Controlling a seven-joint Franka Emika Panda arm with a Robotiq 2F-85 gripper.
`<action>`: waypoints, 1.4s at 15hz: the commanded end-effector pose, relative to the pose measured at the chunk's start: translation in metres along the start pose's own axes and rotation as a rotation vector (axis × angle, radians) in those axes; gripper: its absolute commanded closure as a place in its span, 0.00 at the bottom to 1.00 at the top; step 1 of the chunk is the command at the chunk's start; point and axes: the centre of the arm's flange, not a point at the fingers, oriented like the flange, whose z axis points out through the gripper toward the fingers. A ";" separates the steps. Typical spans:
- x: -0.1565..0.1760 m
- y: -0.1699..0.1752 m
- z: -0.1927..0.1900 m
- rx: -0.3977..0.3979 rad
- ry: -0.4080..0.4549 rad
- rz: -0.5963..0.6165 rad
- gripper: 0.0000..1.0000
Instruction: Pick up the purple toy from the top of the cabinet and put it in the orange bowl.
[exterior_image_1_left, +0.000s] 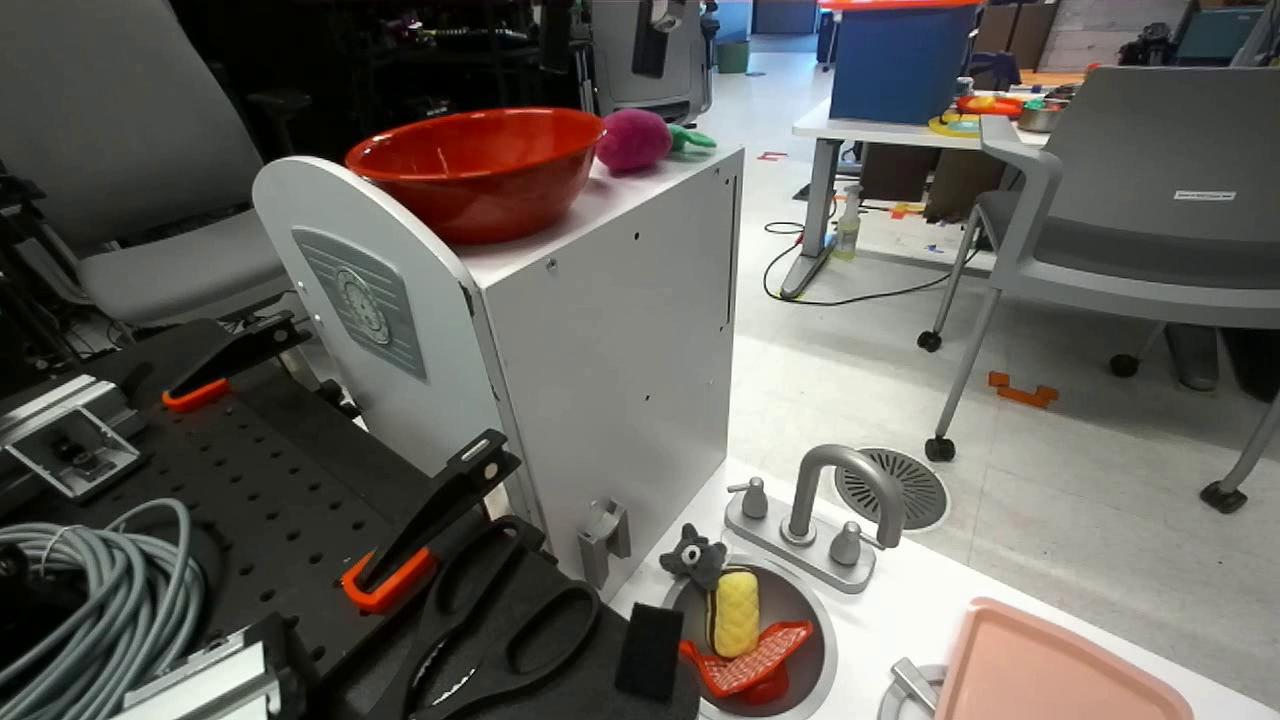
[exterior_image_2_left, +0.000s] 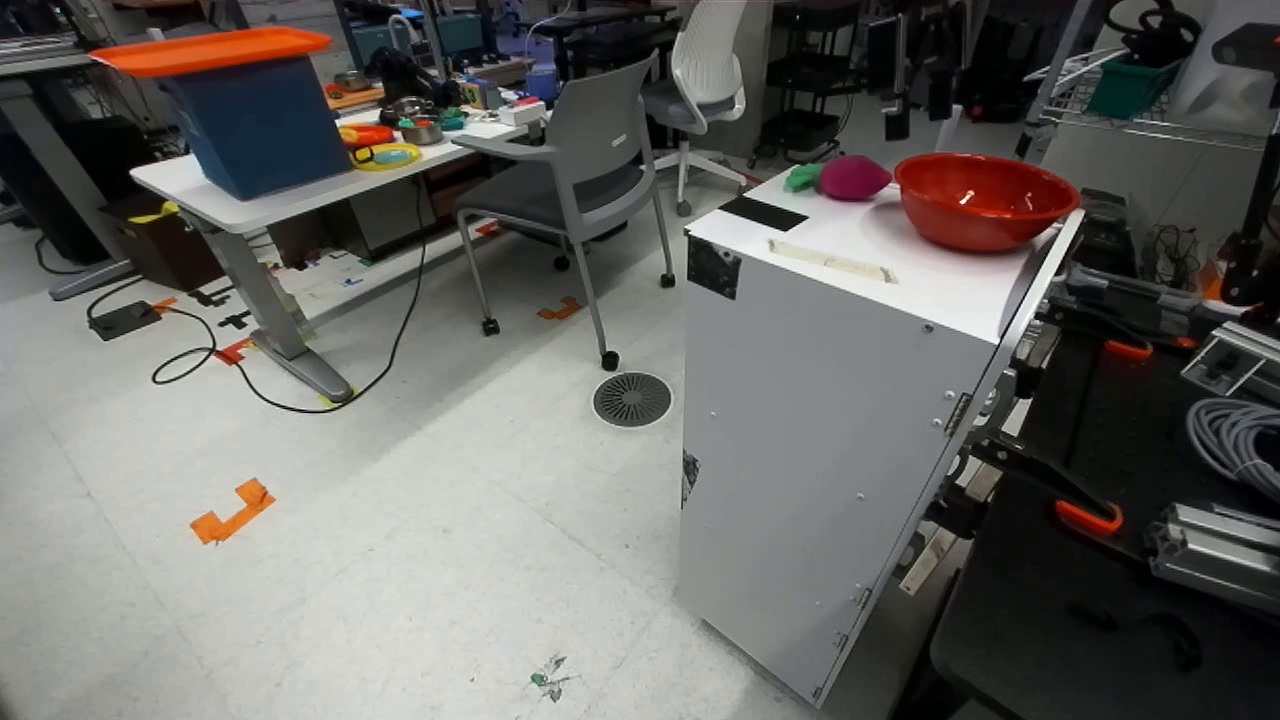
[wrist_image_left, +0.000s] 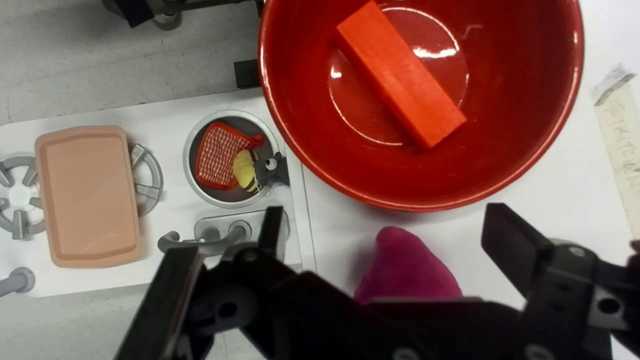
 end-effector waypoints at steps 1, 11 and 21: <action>-0.005 0.010 0.010 0.021 -0.002 0.033 0.00; 0.005 0.003 0.003 -0.020 0.027 0.041 0.00; 0.027 -0.012 -0.007 -0.018 0.208 -0.029 0.00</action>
